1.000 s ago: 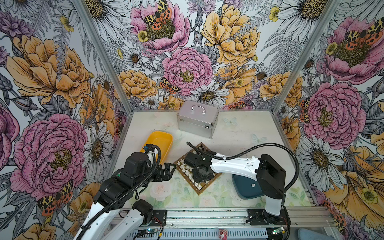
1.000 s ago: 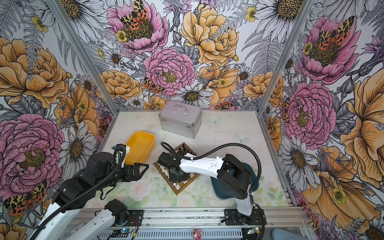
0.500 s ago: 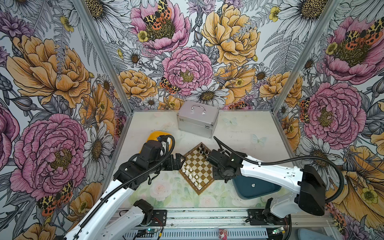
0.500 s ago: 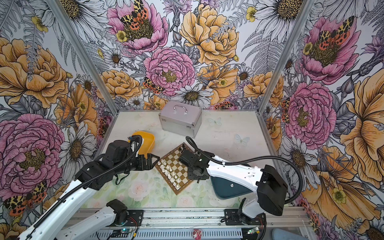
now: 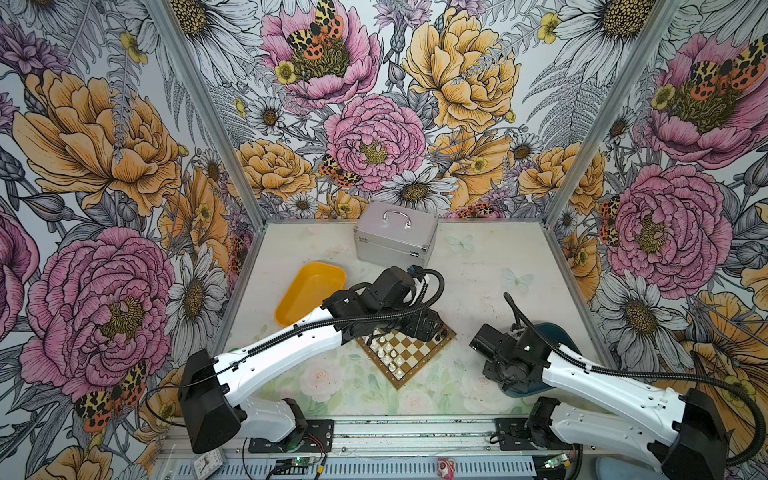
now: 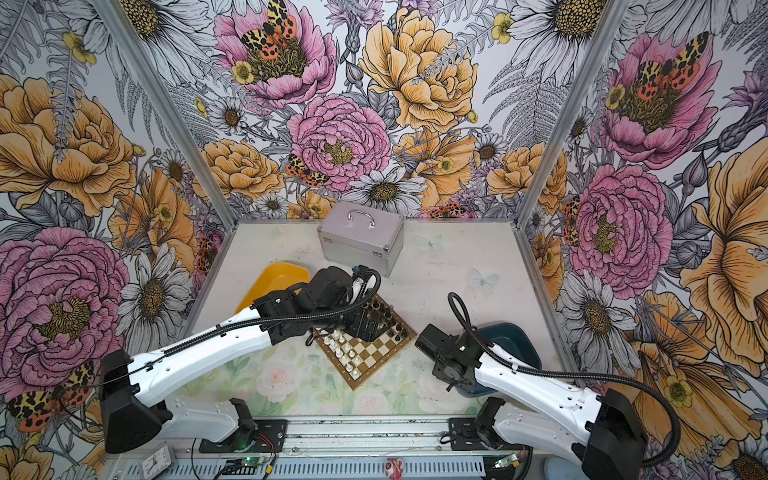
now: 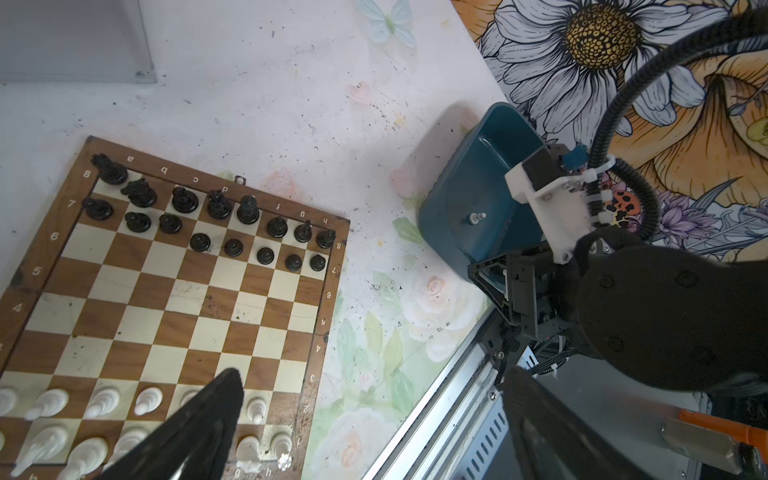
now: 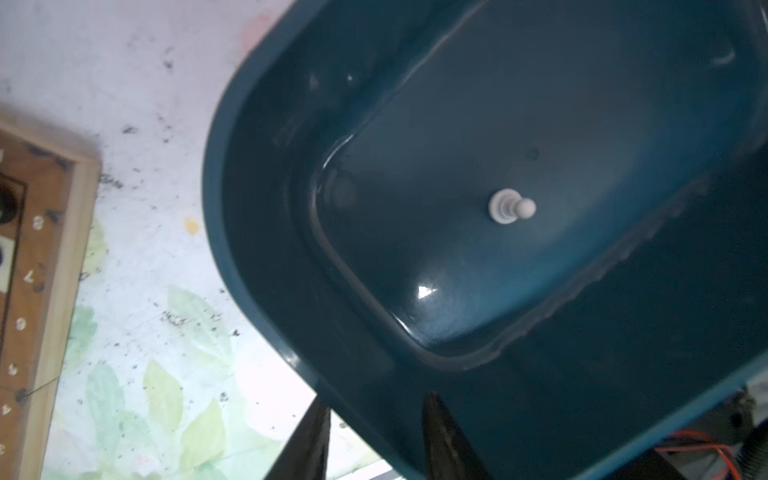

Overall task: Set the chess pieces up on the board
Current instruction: 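Lower the right gripper over the last white pawn in the teal tray, then close the right gripper on the white pawn and lift it, then carry the white pawn over the board to the white pawn row, then lower the white pawn onto its square and open the right gripper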

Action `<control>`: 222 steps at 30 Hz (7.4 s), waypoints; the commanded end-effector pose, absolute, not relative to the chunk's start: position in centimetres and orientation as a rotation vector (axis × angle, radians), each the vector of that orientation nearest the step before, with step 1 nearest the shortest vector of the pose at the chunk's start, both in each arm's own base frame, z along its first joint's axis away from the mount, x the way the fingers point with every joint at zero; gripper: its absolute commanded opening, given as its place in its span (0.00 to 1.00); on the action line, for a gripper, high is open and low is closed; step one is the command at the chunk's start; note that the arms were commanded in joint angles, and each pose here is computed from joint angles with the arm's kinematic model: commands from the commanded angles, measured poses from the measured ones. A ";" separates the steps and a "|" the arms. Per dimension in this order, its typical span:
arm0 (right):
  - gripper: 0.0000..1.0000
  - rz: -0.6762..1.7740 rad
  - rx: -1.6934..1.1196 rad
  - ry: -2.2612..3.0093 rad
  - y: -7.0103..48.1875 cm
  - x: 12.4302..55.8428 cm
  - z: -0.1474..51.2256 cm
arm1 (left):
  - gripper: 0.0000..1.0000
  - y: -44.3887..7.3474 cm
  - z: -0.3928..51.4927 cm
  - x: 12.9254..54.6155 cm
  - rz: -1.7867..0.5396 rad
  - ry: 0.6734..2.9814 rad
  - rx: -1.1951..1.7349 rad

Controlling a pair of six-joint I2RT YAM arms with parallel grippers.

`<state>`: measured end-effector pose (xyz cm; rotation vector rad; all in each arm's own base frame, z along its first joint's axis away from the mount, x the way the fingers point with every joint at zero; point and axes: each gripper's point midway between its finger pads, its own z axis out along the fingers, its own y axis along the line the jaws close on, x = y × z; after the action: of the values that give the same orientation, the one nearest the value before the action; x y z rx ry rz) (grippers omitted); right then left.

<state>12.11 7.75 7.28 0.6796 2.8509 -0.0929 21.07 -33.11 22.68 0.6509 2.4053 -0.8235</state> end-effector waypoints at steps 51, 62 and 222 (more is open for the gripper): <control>0.39 -0.074 1.376 2.685 0.3 12.9 6.9 | 0.99 -28.2 17.5 28.2 -1.030 2.475 0.424; 0.34 -0.010 1.409 2.693 -0.8 14.0 5.5 | 0.99 -28.3 17.9 28.9 -1.036 2.466 0.406; 0.08 0.189 -0.164 3.146 32.7 15.5 5.3 | 0.99 -9.1 23.8 18.1 -0.659 2.339 -0.278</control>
<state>15.42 31.81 5.37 -0.1688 3.1432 0.1739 17.87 -9.36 22.80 -0.2975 2.3679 -0.6685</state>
